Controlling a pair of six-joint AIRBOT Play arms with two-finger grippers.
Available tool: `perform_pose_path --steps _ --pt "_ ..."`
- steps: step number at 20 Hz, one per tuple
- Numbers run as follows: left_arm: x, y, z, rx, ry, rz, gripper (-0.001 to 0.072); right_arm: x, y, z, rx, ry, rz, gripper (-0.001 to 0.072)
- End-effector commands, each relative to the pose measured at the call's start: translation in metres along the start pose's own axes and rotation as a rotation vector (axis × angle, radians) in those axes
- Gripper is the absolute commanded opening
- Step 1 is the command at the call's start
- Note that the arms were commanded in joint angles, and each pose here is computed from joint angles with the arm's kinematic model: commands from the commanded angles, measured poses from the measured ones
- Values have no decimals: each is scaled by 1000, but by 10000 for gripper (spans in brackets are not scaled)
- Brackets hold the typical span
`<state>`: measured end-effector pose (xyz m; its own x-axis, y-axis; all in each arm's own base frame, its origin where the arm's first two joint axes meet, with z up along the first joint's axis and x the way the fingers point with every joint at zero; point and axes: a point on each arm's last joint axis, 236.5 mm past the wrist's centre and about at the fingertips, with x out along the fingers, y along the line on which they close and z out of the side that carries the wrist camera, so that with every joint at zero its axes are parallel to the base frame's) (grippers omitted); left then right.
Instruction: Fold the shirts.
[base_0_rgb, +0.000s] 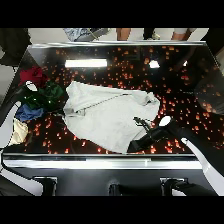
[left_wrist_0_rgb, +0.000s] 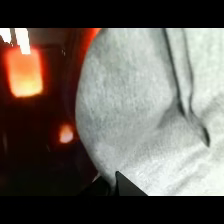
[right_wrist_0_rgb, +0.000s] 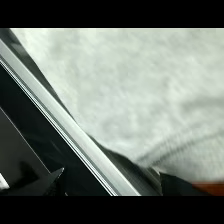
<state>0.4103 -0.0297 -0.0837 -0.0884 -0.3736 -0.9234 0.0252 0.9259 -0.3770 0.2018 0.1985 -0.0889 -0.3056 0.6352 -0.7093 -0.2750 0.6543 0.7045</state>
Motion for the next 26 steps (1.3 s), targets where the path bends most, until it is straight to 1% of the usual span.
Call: perform_pose_path --steps 1,2,3,4,5,6,8,10,12,13,15,16,17,18,19,20,21,22,23,26 --pt "-9 -4 0 12 -18 2 29 18 0 30 104 -127 -48 711" --pt "-11 -5 0 13 -23 3 29 23 2 32 128 -134 -64 703" --pt "-12 -5 0 15 -24 3 29 27 4 35 130 -144 -78 616" --pt "-14 -6 0 14 -24 3 29 31 4 38 117 -153 -91 360" --pt "-15 -7 -1 13 -25 3 29 32 4 40 113 -161 -99 58" --pt "-18 -8 0 15 -33 5 29 30 3 42 97 -170 -107 42" --pt "-31 -16 4 20 -80 -6 28 13 -4 47 -13 -169 -181 40" --pt "-60 -36 14 45 -187 -29 28 -42 -13 62 -176 -189 -350 40" --pt "-125 -71 34 92 -426 -58 28 -141 -12 91 -307 -313 -581 40" --pt "-170 -93 42 121 -585 -73 28 -214 0 107 -361 -440 -725 40" --pt "-292 -145 32 182 -962 -91 28 -372 57 111 -444 -769 -1005 40" --pt "-357 -168 11 206 -1159 -88 28 -446 96 95 -478 -943 -1141 40" --pt "-423 -192 -25 250 -1364 -79 28 -518 144 62 -507 -1125 -1297 40" --pt "-482 -212 -70 288 -1563 -74 28 -564 182 29 -521 -1258 -1408 40" --pt "-522 -228 -112 317 -1718 -70 28 -593 218 -4 -531 -1379 -1463 40" --pt "-549 -241 -150 322 -1826 -108 29 -605 241 -26 -541 -1449 -1482 40" --pt "-563 -255 -183 310 -1882 -191 28 -604 258 -39 -562 -1488 -1464 40" --pt "-566 -265 -206 325 -1897 -229 28 -599 267 -46 -578 -1506 -1430 40" --pt "-564 -272 -220 348 -1896 -233 29 -593 270 -51 -581 -1502 -1411 40" --pt "-561 -271 -234 366 -1897 -178 28 -587 263 -60 -555 -1460 -1424 40"
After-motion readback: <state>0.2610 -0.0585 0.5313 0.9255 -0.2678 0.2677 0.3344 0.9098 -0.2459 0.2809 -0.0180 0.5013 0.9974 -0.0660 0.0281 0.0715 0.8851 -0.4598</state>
